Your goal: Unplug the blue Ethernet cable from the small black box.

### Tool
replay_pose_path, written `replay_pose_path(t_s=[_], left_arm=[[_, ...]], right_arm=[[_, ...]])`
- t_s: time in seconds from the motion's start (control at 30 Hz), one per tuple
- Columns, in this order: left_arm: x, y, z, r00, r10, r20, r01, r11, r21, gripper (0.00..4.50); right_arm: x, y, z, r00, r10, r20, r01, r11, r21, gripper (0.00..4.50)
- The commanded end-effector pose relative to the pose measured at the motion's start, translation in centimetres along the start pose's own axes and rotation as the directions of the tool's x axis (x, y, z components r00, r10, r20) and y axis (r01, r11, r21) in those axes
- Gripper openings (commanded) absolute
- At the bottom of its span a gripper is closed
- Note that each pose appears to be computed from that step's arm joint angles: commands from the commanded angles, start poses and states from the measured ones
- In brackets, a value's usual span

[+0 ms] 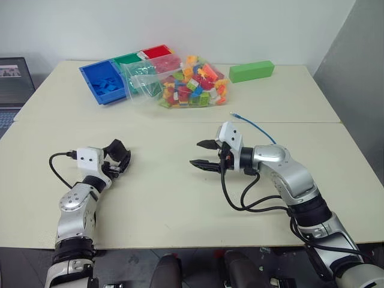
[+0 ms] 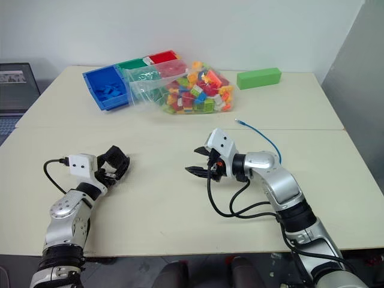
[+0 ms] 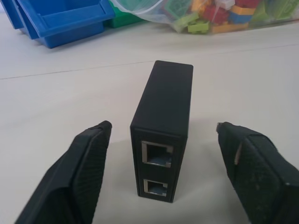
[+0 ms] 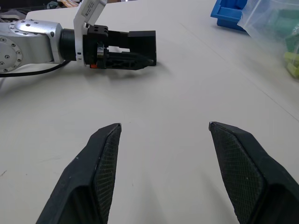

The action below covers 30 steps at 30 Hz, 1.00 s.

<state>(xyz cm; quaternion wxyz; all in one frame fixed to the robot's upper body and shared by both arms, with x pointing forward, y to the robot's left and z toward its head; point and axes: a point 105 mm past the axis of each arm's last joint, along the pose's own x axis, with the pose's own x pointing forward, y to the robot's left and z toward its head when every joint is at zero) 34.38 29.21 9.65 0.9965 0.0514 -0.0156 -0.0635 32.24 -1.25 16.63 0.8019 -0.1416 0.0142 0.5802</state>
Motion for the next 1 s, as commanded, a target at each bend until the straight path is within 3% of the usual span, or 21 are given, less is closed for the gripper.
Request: replay_pose_path(t_s=[0.03, 0.3, 0.6, 0.77, 1.0], left_arm=[[-1.3, 0.3, 1.9, 0.998, 0.024, 0.056, -0.027, 0.999, 0.047, 4.48], [-5.3, 0.5, 4.8, 1.000, -0.029, -0.008, 0.030, 0.982, 0.184, 4.48], [-7.6, 0.4, 9.3, 0.977, -0.145, -0.155, 0.190, 0.925, 0.330, 4.48], [-7.9, 1.1, 11.2, 0.953, -0.226, -0.202, 0.282, 0.905, 0.320, 4.48], [-8.2, -0.1, 11.5, 0.911, -0.348, -0.223, 0.400, 0.876, 0.269, 4.48]], right_arm=[[-0.2, 0.9, 1.2, 0.999, 0.037, 0.024, -0.035, 0.998, -0.050, 3.19], [-1.9, 0.9, 1.4, 0.999, 0.042, 0.013, -0.041, 0.998, -0.050, 3.19], [-7.1, -0.1, 2.3, 0.992, 0.116, -0.052, -0.119, 0.990, -0.070, 3.19], [-9.7, -1.7, 2.1, 0.990, 0.105, -0.097, -0.111, 0.992, -0.058, 3.19], [-10.5, -2.6, 1.9, 0.990, 0.079, -0.118, -0.087, 0.994, -0.062, 3.19]])
